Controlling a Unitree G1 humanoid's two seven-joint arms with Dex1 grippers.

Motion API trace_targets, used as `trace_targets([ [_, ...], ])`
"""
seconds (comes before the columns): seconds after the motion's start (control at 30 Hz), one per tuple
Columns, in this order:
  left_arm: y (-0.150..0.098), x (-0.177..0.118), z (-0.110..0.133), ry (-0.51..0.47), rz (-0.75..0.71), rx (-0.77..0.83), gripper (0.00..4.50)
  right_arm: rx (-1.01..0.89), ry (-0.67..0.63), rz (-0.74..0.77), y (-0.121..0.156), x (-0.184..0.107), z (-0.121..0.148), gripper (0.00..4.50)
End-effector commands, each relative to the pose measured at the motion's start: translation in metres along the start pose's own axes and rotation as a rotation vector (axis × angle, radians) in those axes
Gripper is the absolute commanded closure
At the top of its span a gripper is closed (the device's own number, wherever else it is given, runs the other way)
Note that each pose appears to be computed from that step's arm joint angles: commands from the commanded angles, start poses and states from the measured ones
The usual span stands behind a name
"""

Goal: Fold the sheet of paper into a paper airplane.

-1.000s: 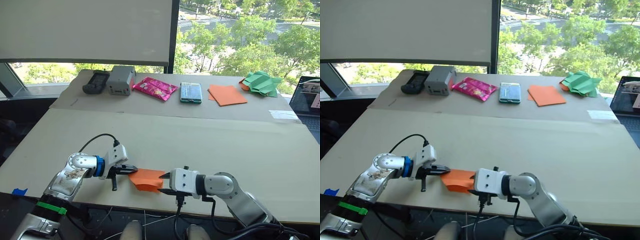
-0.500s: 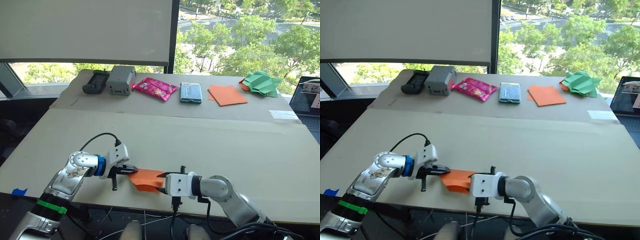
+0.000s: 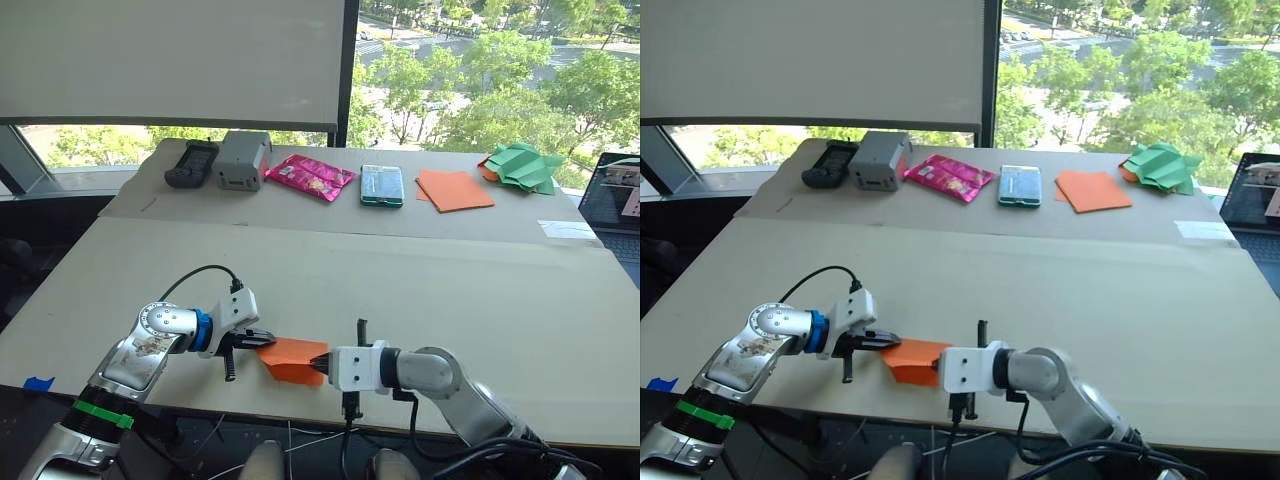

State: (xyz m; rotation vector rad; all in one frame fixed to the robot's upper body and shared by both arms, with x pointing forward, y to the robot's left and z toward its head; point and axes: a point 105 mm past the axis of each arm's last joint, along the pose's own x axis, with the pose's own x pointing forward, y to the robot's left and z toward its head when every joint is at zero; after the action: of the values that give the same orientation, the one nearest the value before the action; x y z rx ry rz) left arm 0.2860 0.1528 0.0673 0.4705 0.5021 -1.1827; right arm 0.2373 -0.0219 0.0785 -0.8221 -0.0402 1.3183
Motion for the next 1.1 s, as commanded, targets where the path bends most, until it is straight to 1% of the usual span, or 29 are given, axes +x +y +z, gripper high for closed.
trace_targets([
  [0.03,-0.005,0.003,-0.009,0.039,-0.010,-0.011,4.50,0.006,-0.050,0.014,-0.002,0.002,0.010,4.47],
  [0.17,-0.003,0.003,-0.013,0.055,0.013,0.008,4.50,0.138,-0.037,-0.013,-0.014,0.007,0.001,4.47],
  [0.3,-0.005,0.003,-0.012,0.045,0.008,0.009,4.50,0.255,0.008,-0.014,-0.018,0.011,-0.012,4.47],
  [0.47,-0.002,0.000,-0.014,0.048,0.032,0.008,4.50,0.312,0.118,0.005,-0.012,0.014,-0.035,4.47],
  [0.63,0.006,-0.009,-0.012,0.041,0.079,0.009,4.50,0.332,0.143,0.021,-0.005,0.018,-0.040,4.47],
  [0.73,0.016,-0.021,-0.002,0.002,0.124,0.004,4.50,0.330,0.163,0.025,-0.003,0.021,-0.044,4.47],
  [0.87,0.023,-0.043,0.020,-0.067,0.164,-0.003,4.50,0.332,0.177,0.029,0.001,0.023,-0.047,4.47],
  [0.93,0.020,-0.053,0.033,-0.118,0.153,-0.009,4.50,0.338,0.177,0.032,0.002,0.023,-0.047,4.47],
  [1.0,0.003,-0.056,0.046,-0.177,0.069,-0.014,4.50,0.361,0.184,0.030,0.002,0.023,-0.048,4.47],
  [1.03,-0.008,-0.055,0.048,-0.190,0.016,-0.026,4.50,0.364,0.188,0.027,0.002,0.024,-0.049,4.47],
  [1.1,-0.021,-0.051,0.041,-0.177,-0.046,-0.051,4.50,0.372,0.187,0.024,0.001,0.024,-0.049,4.47],
])
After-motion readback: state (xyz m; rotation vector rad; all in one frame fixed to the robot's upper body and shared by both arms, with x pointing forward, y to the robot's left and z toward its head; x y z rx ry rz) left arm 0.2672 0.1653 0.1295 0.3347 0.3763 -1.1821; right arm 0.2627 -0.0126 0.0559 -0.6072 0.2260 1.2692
